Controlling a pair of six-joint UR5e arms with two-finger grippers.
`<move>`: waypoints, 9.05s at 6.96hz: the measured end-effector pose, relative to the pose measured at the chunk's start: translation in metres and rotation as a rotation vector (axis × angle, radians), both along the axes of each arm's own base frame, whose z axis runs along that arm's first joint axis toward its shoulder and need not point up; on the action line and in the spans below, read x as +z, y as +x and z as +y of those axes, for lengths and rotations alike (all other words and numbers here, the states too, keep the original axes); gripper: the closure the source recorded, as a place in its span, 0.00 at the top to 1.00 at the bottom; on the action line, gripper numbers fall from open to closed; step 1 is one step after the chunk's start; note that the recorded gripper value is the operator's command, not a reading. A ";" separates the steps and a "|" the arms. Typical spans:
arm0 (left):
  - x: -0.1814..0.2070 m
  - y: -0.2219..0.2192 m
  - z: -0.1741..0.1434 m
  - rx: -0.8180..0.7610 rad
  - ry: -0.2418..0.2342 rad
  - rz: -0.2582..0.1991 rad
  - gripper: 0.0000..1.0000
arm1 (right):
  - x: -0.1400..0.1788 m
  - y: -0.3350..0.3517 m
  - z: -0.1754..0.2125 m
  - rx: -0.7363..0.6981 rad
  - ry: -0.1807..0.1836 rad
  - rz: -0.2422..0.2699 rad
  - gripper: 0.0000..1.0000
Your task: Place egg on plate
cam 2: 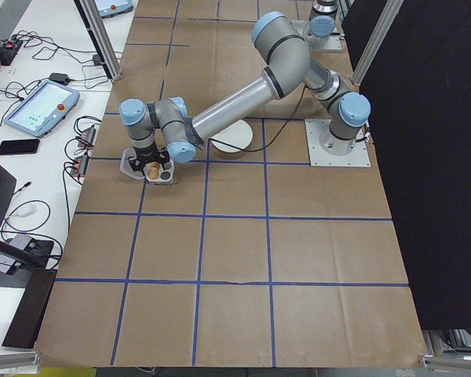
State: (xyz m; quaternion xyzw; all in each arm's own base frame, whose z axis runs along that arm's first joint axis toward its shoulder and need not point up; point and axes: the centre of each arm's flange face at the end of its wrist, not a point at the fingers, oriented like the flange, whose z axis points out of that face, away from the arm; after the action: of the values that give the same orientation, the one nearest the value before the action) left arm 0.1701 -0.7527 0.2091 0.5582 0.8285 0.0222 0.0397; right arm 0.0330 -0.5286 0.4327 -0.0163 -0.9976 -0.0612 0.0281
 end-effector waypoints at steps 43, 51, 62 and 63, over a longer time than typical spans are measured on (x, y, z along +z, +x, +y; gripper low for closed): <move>0.051 0.003 0.000 1.144 -0.037 0.070 0.99 | 0.000 0.000 0.000 0.000 0.000 0.000 1.00; -0.004 -0.005 0.002 1.120 -0.076 0.076 0.59 | 0.000 0.000 0.000 0.000 0.000 0.000 1.00; 0.147 -0.025 0.050 1.141 -0.062 0.064 0.00 | 0.000 0.000 0.000 0.000 0.000 0.000 1.00; 0.176 -0.037 0.071 1.171 -0.042 0.060 0.00 | 0.000 0.000 0.000 0.000 0.000 0.000 1.00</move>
State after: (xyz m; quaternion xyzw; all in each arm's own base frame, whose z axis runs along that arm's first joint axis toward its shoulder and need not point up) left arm 0.1327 -0.6816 0.3850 0.0072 0.9999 0.0083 0.0082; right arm 0.0330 -0.5285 0.4327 -0.0163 -0.9976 -0.0613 0.0281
